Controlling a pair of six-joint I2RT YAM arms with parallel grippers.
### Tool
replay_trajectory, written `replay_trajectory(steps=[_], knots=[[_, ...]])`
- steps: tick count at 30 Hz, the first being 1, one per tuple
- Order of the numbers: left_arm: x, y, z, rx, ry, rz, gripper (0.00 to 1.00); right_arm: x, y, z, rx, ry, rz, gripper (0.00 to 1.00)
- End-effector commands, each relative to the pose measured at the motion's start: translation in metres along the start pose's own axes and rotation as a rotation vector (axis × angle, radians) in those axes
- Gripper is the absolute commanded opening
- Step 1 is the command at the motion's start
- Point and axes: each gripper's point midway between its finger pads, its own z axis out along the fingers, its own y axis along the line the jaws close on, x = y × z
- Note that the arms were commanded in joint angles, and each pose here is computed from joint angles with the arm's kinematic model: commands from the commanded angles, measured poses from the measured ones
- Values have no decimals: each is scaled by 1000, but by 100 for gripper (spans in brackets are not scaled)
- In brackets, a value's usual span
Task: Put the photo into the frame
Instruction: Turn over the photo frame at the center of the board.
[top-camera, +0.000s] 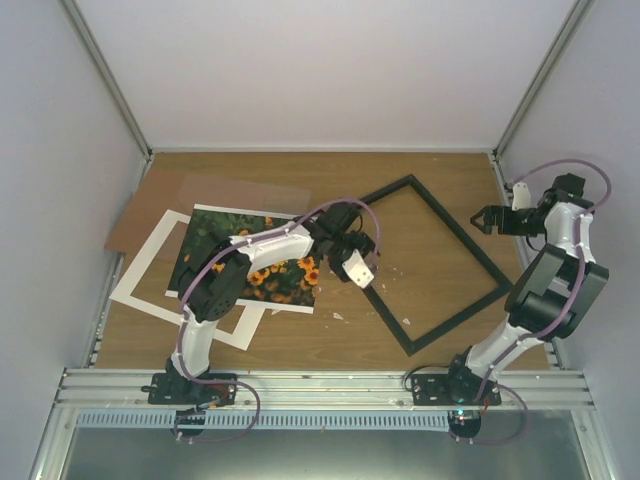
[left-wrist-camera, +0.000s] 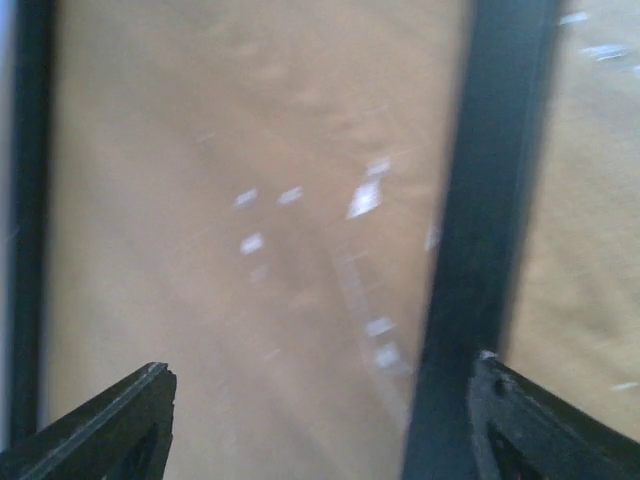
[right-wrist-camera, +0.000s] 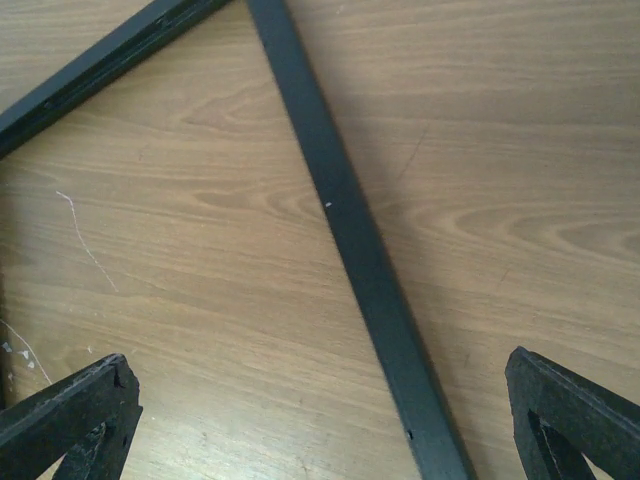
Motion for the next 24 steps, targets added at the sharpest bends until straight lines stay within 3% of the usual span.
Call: replay_trajectory(steps=[1, 7, 11, 15, 19, 24], knots=[[7, 67, -49, -205, -25, -109, 86, 1, -5, 5, -42, 13, -35, 100], [23, 44, -95, -175, -38, -524, 85, 14, -33, 15, -70, 71, -9, 100], [46, 22, -98, -147, 12, -848, 71, 26, -46, 25, -122, 94, 60, 100], [54, -1, -83, -93, 41, -1067, 57, 45, -42, 40, -170, 126, 99, 100], [68, -17, -67, -70, 95, -1168, 41, 61, -41, 50, -182, 158, 111, 100], [82, -31, -49, -37, 147, -1210, 30, 76, -39, 57, -202, 195, 115, 99]])
